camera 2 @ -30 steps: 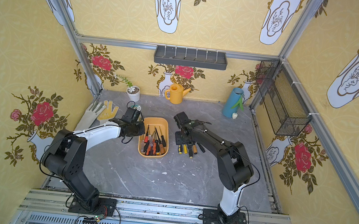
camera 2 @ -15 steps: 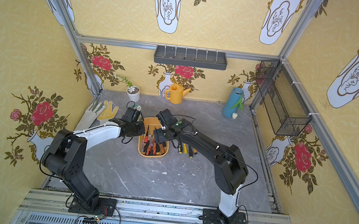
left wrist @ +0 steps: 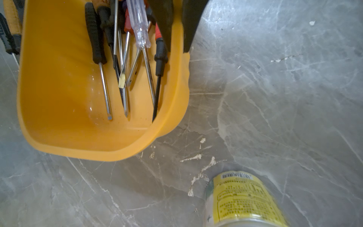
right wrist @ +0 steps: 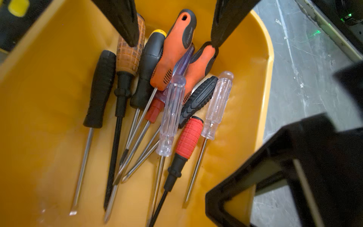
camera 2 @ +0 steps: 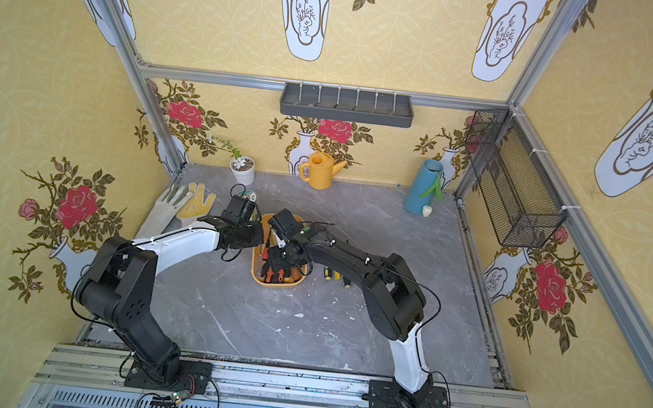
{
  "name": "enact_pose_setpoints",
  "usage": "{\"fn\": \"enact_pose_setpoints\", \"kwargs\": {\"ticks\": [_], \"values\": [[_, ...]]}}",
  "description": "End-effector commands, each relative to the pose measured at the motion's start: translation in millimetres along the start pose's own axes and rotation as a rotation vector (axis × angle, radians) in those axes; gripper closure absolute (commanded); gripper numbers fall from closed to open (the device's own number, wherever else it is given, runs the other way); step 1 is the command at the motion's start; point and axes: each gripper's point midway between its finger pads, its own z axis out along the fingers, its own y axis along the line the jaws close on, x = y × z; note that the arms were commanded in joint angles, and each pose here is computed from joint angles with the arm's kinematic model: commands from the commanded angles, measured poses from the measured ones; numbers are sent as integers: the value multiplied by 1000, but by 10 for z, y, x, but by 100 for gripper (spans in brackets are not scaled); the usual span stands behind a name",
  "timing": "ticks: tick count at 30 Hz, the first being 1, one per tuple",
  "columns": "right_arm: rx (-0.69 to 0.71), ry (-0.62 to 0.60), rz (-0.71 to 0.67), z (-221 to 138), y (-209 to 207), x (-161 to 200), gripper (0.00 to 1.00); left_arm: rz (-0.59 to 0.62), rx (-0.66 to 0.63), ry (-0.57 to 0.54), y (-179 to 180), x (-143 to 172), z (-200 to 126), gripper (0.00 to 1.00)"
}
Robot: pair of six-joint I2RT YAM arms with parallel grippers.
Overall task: Take out the screwdriver from the storage box
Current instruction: Pick up the screwdriver from the storage box.
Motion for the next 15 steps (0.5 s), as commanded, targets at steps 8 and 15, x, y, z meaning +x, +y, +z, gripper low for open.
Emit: {"fn": "enact_pose_setpoints", "kwargs": {"ticks": [8,15], "values": [[-11,51,59,304,-12,83,47,-2,36,-24,-72,-55,6,100],[32,74,75,404,-98,92,57,-3,34,-18,-63,-35,31,100]]}}
